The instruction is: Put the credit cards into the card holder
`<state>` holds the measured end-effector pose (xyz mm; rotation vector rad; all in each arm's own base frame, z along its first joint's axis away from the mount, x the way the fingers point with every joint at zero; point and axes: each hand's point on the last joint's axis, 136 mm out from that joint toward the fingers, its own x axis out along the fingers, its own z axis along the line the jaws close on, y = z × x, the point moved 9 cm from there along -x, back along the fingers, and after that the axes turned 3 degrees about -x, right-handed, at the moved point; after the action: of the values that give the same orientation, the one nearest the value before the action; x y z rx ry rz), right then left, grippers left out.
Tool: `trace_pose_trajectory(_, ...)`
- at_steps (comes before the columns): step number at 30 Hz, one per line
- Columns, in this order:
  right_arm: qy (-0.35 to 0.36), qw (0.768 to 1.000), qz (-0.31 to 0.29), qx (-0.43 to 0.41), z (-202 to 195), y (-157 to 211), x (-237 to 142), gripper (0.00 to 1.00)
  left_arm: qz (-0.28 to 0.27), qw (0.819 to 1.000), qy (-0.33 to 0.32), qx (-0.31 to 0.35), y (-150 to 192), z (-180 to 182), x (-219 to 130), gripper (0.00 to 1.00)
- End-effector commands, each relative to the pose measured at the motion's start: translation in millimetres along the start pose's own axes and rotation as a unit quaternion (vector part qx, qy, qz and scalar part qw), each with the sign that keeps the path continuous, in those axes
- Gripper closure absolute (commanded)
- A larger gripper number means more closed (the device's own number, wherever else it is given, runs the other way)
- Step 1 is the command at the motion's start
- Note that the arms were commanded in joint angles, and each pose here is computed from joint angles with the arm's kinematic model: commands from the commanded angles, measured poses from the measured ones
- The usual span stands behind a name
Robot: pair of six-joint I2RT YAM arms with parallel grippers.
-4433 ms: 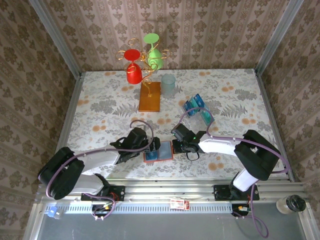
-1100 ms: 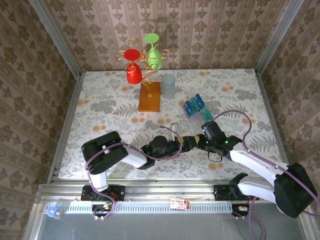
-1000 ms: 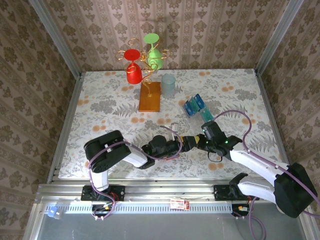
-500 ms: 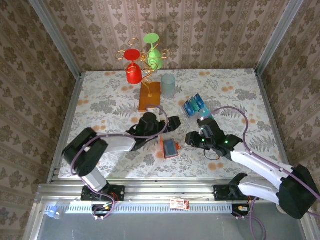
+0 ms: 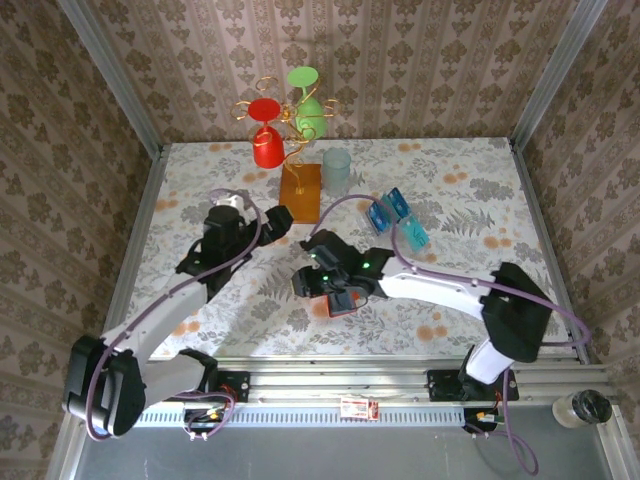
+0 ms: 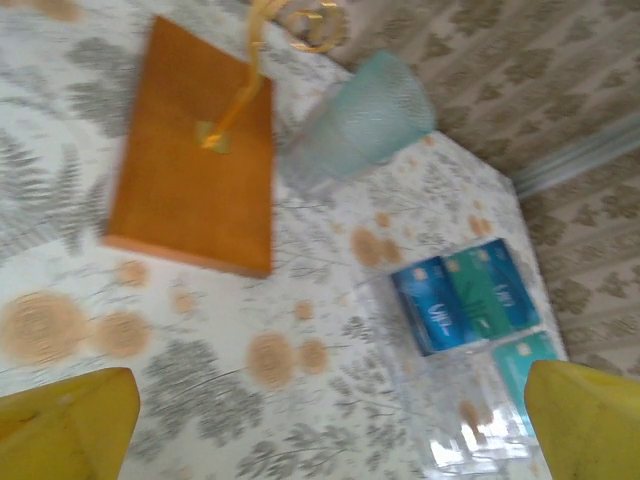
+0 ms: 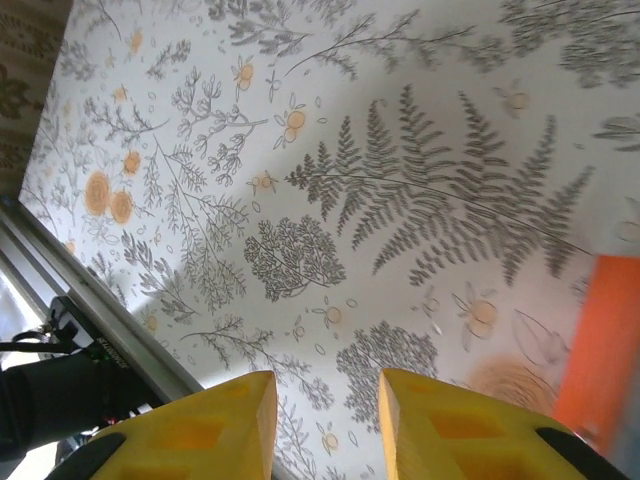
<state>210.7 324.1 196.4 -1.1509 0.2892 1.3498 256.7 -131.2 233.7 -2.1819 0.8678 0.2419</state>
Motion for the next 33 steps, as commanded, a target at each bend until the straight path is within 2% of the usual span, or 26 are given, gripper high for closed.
trace_pose_trajectory(1, 0.017, 0.999, 0.036, -0.018, 2.4, 1.7, 15.6, 0.69, 0.047, 0.997, -0.054, -0.005, 16.9, 29.7, -8.1, 0.00)
trace_pose_trajectory(6, 0.067, 0.996, 0.060, -0.021, -14.1, 6.8, 25.4, 0.72, 0.074, 0.995, -0.063, -0.006, 30.2, 42.0, -10.1, 0.00)
trace_pose_trajectory(16, 0.117, 0.991, 0.036, 0.047, -81.0, 21.8, 5.0, 0.75, 0.122, 0.990, -0.071, 0.028, 54.2, 42.2, -6.6, 0.00)
trace_pose_trajectory(24, 0.124, 0.987, 0.013, 0.103, -119.8, 44.7, 3.6, 0.77, 0.168, 0.978, -0.077, 0.095, 83.5, 22.3, 5.8, 0.00)
trace_pose_trajectory(33, 0.110, 0.985, 0.008, 0.130, -129.3, 57.2, 7.3, 0.78, 0.215, 0.961, -0.083, 0.157, 122.8, 5.0, 20.8, 0.00)
